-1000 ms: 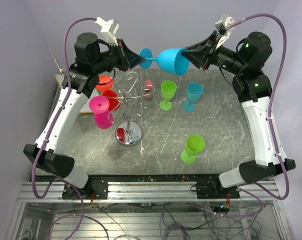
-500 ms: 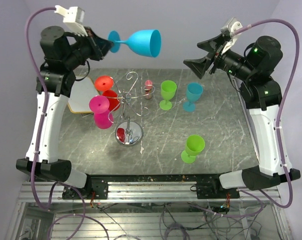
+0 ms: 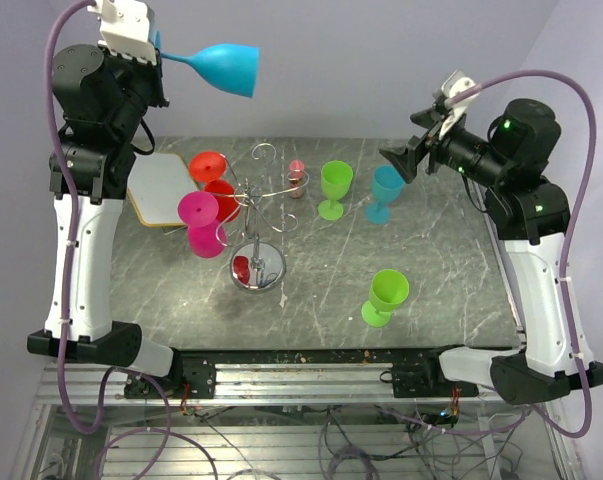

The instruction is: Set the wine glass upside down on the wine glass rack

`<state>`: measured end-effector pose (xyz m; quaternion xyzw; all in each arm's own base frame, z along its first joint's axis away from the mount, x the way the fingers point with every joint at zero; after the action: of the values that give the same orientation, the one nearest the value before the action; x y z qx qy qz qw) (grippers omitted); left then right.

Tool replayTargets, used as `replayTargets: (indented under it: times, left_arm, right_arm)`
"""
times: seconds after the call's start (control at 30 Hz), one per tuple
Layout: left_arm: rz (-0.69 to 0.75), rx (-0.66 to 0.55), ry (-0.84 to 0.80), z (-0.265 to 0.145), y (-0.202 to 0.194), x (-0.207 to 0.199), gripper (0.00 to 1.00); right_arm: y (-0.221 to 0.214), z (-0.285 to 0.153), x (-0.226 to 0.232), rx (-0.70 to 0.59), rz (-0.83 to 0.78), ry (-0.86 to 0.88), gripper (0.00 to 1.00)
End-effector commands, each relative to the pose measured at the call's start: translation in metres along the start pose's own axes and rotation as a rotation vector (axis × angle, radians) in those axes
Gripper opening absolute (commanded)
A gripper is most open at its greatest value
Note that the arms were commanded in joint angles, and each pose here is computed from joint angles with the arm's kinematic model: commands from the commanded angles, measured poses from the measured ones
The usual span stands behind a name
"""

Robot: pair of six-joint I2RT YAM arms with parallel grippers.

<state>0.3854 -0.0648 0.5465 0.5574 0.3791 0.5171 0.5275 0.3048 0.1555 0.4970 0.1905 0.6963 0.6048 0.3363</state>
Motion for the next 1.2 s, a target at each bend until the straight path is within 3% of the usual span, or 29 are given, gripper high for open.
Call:
replayTargets:
  times: [0.0, 0.3, 0.7, 1.17]
  left_arm:
    - [0.237, 0.029, 0.192, -0.005, 0.010, 0.035, 0.07]
    - [0.604, 0.102, 0.243, 0.012, 0.001, 0.018, 0.07]
    - [0.988, 0.179, 0.059, 0.034, -0.048, -0.041, 0.07]
    - [1.141, 0.149, -0.209, 0.026, -0.078, -0.088, 0.07]
  right_arm:
    - [-0.037, -0.013, 0.006, 0.122, -0.033, -0.003, 0.83]
    - [-0.070, -0.033, 0.009, 0.221, -0.057, -0.036, 0.84]
    - [-0.080, -0.039, 0.010, 0.223, -0.034, -0.028, 0.84]
    - [-0.082, -0.042, 0.011, 0.219, -0.031, -0.025, 0.84]
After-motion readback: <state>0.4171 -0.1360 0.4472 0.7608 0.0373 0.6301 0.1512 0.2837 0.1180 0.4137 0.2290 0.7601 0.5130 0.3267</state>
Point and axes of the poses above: each gripper's point midway between its finger pads, its own z axis out along the fingers, its own x axis along the line the jaws close on, y = z × x, the point moved 1 cm from there along -z, back along the fingers, and after that the axes turned 3 degrees about z, right-handed, at the moved point
